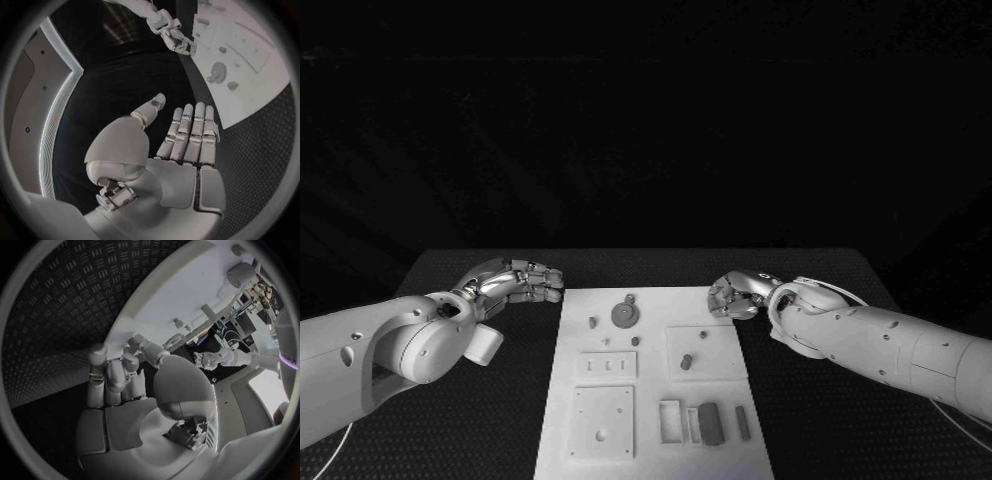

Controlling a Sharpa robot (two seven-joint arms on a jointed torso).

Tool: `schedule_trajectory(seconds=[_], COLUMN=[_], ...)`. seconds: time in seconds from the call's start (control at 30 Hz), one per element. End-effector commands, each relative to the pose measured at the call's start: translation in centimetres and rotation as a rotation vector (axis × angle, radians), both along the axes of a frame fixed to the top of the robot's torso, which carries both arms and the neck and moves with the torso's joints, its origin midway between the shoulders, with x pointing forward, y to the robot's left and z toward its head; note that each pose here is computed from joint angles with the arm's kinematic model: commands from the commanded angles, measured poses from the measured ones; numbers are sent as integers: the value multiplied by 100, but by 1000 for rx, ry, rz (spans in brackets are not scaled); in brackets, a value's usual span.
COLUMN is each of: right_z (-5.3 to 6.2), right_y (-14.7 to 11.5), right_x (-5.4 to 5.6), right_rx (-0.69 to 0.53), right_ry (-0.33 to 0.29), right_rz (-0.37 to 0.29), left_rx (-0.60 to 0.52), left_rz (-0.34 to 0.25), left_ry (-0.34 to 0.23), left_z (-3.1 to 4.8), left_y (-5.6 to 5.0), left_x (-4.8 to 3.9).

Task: Assemble the parts on the task board

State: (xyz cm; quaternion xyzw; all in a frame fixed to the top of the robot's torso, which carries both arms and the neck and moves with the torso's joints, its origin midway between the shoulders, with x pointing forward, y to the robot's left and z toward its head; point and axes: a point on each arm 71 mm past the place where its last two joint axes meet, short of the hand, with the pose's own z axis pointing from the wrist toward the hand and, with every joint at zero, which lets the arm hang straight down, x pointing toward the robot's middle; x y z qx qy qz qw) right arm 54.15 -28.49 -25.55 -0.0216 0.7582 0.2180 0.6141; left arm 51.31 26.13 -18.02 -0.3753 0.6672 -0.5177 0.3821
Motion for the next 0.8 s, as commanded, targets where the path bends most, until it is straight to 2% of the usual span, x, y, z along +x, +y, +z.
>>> schedule_trajectory(seconds=[0.03,0.8], right_z=[-16,-32], right_y=[12,19], right_x=[-4,-7], right_rx=[-12,-15], right_ry=[-4,-4], right_rz=[2,-1], left_rx=[-8,-7], left_rz=[-21,-20], left_ry=[-8,-7], left_z=[11,10], left_y=[-24,-19], left_x=[-6,-8])
